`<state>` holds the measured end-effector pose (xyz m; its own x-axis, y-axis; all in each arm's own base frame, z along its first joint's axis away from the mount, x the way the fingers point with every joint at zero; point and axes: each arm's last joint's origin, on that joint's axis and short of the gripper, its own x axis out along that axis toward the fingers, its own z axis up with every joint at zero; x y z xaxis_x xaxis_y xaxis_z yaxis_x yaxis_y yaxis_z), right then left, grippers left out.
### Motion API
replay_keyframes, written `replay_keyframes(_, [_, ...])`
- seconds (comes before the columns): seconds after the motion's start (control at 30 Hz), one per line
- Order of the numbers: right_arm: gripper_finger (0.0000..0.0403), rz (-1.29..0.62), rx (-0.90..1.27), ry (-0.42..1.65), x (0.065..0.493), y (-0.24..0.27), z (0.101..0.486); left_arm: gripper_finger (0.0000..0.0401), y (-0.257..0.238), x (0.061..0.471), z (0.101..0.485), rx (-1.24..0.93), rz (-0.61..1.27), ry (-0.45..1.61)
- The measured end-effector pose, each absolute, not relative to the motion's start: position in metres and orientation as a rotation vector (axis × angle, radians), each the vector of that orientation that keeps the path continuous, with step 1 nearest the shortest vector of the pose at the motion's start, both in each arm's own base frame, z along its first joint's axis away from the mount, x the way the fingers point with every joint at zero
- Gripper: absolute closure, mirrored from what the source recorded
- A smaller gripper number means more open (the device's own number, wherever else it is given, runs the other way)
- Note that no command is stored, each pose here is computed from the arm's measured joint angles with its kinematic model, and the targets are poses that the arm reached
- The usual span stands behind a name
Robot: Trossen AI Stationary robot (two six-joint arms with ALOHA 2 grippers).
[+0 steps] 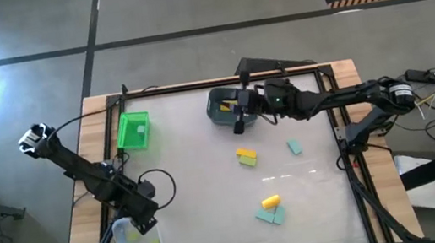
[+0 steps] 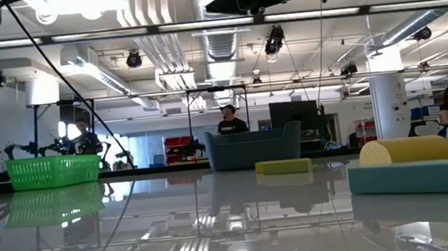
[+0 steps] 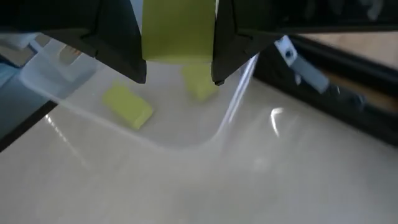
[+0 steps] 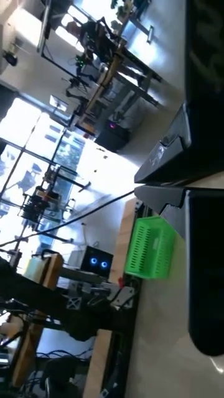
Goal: Sort & place blocks by color
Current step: Put the green block into the transparent bin
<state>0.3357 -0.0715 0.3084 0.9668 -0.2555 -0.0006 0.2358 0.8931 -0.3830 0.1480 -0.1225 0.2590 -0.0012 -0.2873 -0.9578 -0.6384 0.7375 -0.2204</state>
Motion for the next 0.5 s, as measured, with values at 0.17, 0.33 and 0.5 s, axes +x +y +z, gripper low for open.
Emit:
replay_keyframes(0.17, [0.0394,-0.242,-0.386,0.124,0.334,-0.071,0.301,0.0255,-0.123,0.141,0.244,-0.792,0.377,1.67])
replay_keyframes(0.33, [0.0394,-0.221,-0.389,0.218,0.328,-0.07,0.297,0.0228,-0.122,0.137,0.234,-0.783,0.402,1.709])
replay_keyframes(0.5, [0.0394,-0.191,-0.433,0.345,0.318,-0.07,0.292,0.0223,-0.121,0.135,0.23,-0.783,0.412,1.733])
